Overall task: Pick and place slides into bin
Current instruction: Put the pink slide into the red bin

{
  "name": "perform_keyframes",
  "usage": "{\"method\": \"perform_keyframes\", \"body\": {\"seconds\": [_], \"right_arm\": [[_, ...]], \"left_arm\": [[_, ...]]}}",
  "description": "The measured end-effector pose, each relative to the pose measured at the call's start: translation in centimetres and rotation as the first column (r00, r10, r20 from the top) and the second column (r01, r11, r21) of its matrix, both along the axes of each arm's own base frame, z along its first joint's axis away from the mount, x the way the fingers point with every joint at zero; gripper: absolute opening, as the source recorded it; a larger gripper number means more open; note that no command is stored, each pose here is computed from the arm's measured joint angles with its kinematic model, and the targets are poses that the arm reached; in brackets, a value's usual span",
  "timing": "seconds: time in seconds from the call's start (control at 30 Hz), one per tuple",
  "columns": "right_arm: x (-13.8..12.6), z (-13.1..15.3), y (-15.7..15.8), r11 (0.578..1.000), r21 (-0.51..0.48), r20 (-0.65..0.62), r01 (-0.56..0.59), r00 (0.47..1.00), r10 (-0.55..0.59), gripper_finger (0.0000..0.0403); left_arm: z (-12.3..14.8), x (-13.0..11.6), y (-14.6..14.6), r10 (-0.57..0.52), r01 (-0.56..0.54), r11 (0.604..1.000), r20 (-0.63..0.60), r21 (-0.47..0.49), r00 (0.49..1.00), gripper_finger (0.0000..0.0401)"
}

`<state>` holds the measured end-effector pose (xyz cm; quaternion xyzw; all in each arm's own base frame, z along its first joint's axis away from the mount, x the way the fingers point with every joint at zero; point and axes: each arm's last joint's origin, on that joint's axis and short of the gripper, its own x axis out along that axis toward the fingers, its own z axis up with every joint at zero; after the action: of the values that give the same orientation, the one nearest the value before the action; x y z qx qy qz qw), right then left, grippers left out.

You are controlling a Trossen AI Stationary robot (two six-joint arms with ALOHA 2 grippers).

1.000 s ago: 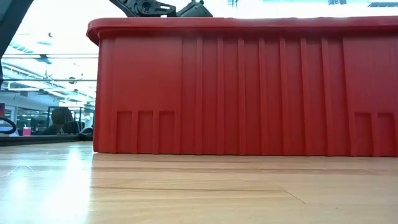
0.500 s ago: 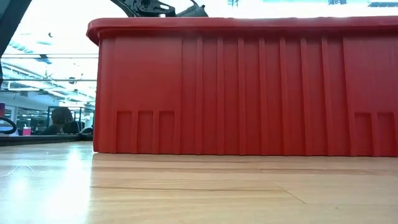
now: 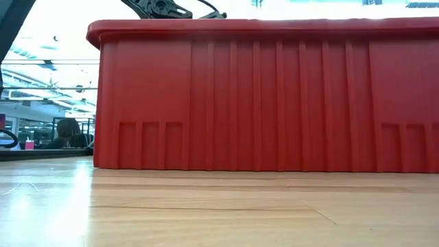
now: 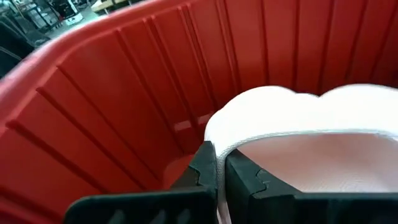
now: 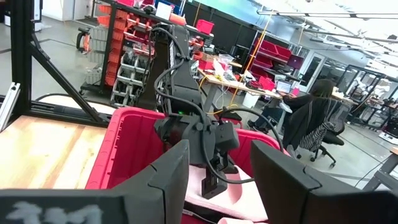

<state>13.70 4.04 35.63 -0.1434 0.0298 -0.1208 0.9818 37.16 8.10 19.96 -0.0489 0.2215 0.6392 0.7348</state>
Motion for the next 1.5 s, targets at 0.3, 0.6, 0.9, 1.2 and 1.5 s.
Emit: {"method": "perform_keyframes", "body": {"seconds": [0.3, 0.6, 0.9, 1.2, 1.5], "right_arm": [[0.0, 0.0, -0.1, 1.000, 0.001, 0.003, 0.023, 1.000, -0.023, 0.0160], [-0.1, 0.0, -0.2, 0.998, -0.027, -0.006, 0.053, 0.999, -0.053, 0.0160], [0.0, 0.0, -0.1, 0.998, -0.025, -0.006, 0.049, 0.999, -0.050, 0.0160], [0.0, 0.0, -0.1, 0.999, -0.025, -0.006, 0.047, 0.999, -0.047, 0.0160], [0.0, 0.0, -0.1, 0.998, -0.026, -0.006, 0.048, 0.999, -0.048, 0.0160]], "left_arm": [[0.4, -0.3, 0.5, 0.003, -0.003, 1.000, -0.032, 0.009, 0.999, 0.0002], [-0.4, -0.6, 1.3, -0.024, 0.019, 0.994, -0.045, -0.108, 0.999, 0.0003], [-0.8, -0.5, 1.8, -0.134, 0.113, 0.959, -0.066, -0.258, 0.989, 0.0005], [-1.0, -0.8, 1.7, -0.130, 0.103, 0.948, -0.071, -0.301, 0.989, 0.0039], [-1.0, -1.0, 1.6, -0.166, 0.126, 0.927, -0.085, -0.355, 0.983, 0.0121]]}}
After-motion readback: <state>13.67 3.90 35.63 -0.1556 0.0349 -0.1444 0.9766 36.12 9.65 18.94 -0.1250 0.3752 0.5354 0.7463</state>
